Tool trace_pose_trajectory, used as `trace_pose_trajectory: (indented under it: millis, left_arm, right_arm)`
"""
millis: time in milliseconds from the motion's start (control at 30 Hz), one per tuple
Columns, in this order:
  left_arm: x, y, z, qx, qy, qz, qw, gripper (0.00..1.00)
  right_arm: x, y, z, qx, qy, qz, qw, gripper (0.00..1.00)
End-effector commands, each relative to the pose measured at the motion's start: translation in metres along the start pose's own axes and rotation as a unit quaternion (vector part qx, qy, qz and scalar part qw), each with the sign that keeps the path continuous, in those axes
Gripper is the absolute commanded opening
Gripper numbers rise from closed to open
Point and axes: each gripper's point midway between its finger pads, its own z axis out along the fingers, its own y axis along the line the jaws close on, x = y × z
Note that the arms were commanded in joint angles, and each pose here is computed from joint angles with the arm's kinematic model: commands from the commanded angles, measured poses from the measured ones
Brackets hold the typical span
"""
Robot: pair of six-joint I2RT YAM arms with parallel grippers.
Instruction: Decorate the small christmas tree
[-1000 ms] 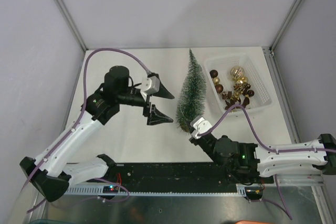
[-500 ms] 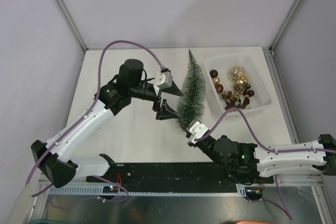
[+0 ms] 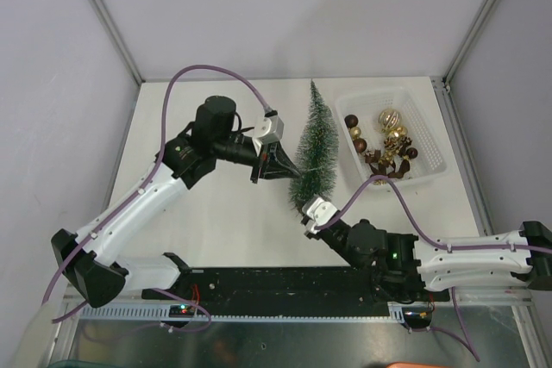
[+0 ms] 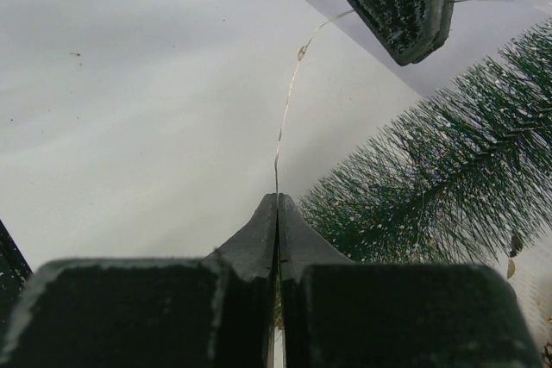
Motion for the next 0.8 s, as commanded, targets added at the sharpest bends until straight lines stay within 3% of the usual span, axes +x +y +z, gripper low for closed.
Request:
trace_pose_trajectory:
  millis: [0,133,333,433,767]
  left_arm:
    - [-0.024,-0.005,-0.006,-0.011,-0.020,0.029,0.999,0.01]
    - [-0.020,-0.001,-0.016,-0.056,-0.017,0.024,0.998,0.00]
    - [-0.001,0.025,-0.050,-0.186,-0.011,-0.008,0.982,0.00]
    - [0.017,0.042,-0.072,-0.249,-0.013,-0.057,0.967,0.00]
    - [0.043,0.075,-0.097,-0.335,-0.033,-0.138,0.932,0.00]
  right_arm:
    - [-0.012,-0.004,0.002,0.006,-0.022,0.018,1.000,0.00]
    - [-0.011,-0.010,0.000,0.015,-0.020,0.027,0.999,0.01]
    - [-0.008,-0.018,-0.002,0.025,-0.012,0.049,0.998,0.19]
    - [-0.006,-0.021,-0.003,0.028,-0.010,0.059,0.998,0.24]
    - [-0.014,-0.026,-0.006,0.023,-0.022,0.068,0.997,0.37]
